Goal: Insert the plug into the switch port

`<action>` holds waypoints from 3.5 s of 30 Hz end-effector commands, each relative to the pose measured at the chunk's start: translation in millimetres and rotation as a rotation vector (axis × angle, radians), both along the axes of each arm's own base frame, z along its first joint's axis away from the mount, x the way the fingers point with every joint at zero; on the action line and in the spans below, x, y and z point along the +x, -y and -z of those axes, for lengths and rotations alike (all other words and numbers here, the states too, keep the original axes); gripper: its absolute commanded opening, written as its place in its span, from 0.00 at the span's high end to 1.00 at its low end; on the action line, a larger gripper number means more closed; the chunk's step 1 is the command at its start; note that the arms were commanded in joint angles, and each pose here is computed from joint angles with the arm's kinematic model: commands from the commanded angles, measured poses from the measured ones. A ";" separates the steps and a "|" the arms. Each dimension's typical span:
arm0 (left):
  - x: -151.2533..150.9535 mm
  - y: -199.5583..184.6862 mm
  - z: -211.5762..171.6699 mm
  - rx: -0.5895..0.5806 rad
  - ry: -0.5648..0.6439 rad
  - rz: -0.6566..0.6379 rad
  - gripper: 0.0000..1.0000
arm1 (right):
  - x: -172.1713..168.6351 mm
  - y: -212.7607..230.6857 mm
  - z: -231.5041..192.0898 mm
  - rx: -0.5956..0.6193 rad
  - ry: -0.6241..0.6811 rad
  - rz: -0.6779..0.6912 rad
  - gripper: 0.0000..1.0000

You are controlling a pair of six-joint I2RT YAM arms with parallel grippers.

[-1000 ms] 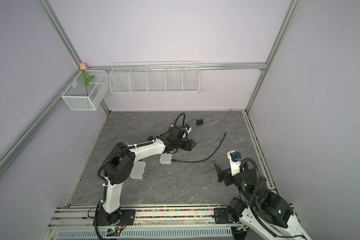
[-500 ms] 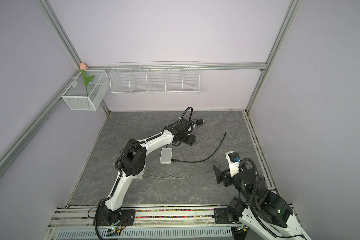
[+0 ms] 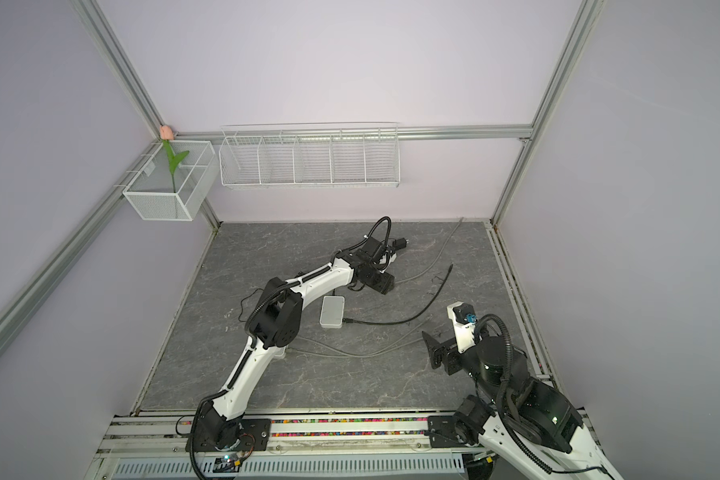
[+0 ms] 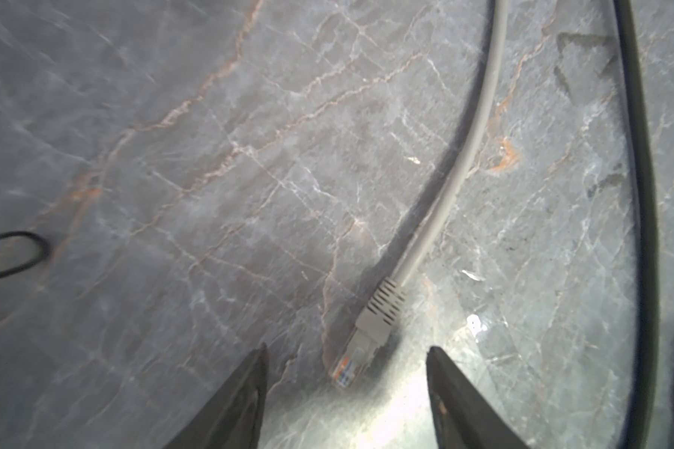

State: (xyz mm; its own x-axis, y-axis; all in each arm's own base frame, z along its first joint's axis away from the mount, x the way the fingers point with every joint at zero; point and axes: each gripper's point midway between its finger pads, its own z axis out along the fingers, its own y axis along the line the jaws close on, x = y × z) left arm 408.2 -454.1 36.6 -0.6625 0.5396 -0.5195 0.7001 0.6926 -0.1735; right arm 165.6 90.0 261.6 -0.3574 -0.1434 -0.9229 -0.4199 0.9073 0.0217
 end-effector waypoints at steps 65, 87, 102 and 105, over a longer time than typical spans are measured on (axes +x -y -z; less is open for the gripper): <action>-99.4 -98.9 -43.3 0.164 0.133 0.041 0.51 | 52.7 -51.9 3.1 -0.220 0.017 -0.082 0.04; -155.0 -219.7 -128.6 -0.374 0.181 -0.363 0.44 | 138.9 -155.0 90.8 -0.576 -0.395 -0.947 0.13; -191.0 -246.0 -140.2 -0.513 0.202 -0.380 0.39 | 187.9 -132.5 153.6 -0.901 -0.472 -1.091 0.34; -191.1 -248.1 -135.4 -0.500 0.198 -0.390 0.39 | 192.3 -137.1 170.7 -0.928 -0.475 -1.114 0.38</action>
State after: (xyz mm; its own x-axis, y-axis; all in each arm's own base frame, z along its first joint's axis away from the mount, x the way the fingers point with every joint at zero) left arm 216.7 -208.4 172.8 -0.6188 -0.0324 -0.7849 0.4872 0.7680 -0.4158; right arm 356.8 224.0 108.7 0.0149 -0.9747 -0.2230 -0.9989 -0.0044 -0.0473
